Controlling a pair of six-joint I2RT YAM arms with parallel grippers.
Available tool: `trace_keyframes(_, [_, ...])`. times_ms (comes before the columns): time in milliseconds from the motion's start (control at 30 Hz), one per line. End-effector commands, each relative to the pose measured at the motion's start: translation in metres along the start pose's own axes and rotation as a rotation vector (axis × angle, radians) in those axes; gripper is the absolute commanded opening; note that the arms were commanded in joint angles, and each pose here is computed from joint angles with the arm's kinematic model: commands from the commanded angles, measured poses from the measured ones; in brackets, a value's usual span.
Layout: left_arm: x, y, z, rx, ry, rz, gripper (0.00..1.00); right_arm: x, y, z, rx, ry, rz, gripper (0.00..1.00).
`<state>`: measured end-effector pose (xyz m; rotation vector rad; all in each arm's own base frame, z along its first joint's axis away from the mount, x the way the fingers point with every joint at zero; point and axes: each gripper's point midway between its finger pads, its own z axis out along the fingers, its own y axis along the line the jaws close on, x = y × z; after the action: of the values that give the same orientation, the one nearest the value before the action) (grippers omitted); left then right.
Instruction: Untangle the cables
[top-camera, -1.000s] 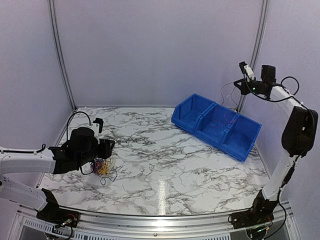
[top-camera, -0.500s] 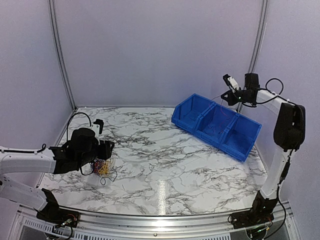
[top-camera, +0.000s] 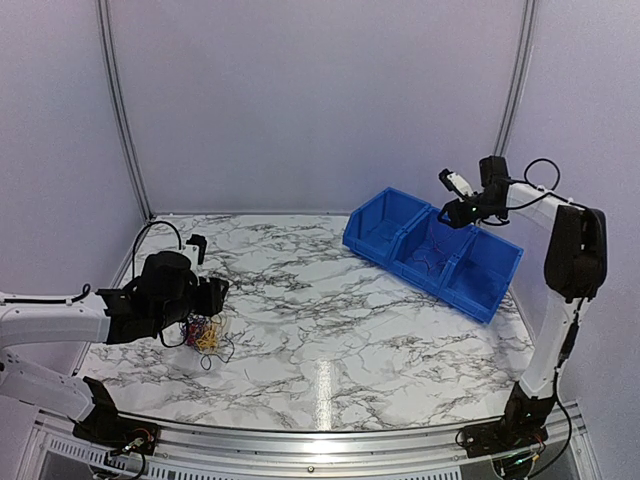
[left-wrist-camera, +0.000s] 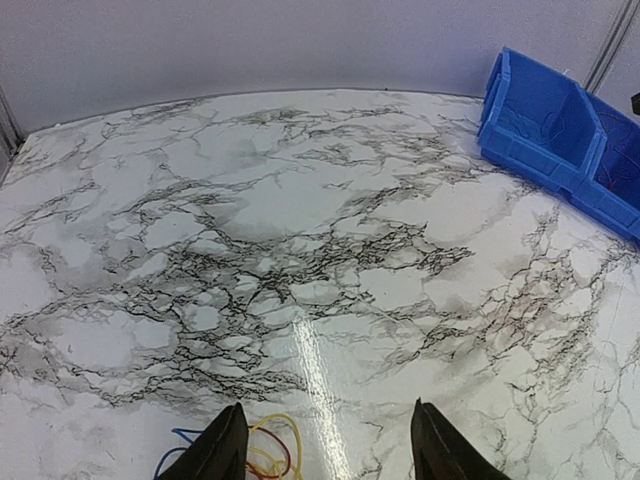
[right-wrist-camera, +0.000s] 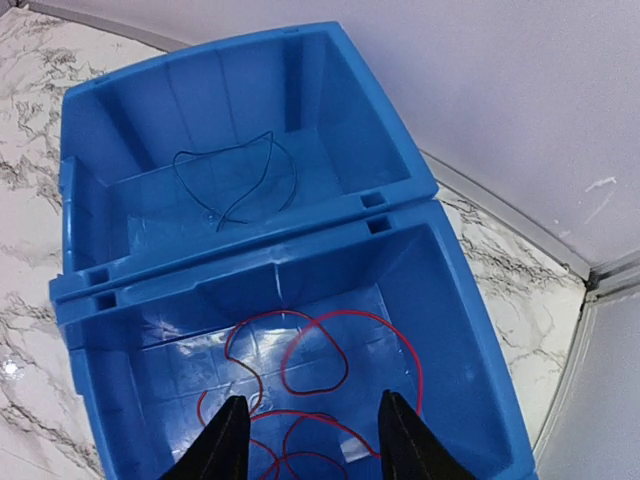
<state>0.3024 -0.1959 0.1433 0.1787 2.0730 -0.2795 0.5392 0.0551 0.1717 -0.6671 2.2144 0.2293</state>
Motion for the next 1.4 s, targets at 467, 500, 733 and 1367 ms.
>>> trace_keyframes(467, [0.034,0.040,-0.019,-0.171,0.185,-0.202,0.61,-0.052,0.328,-0.045,-0.566,-0.127,-0.398,0.42])
trace_keyframes(500, [0.036,0.041,-0.019,-0.170,0.194,-0.213,0.61,-0.046,0.353,-0.041,-0.613,-0.113,-0.431,0.42])
trace_keyframes(733, [0.055,0.054,-0.015,-0.186,0.237,-0.271,0.63,-0.007,0.491,-0.014,-0.888,-0.039,-0.578,0.50])
trace_keyframes(1367, [0.095,0.053,0.019,-0.088,0.263,-0.417,0.61,0.019,0.587,0.067,-1.051,0.007,-0.433,0.52])
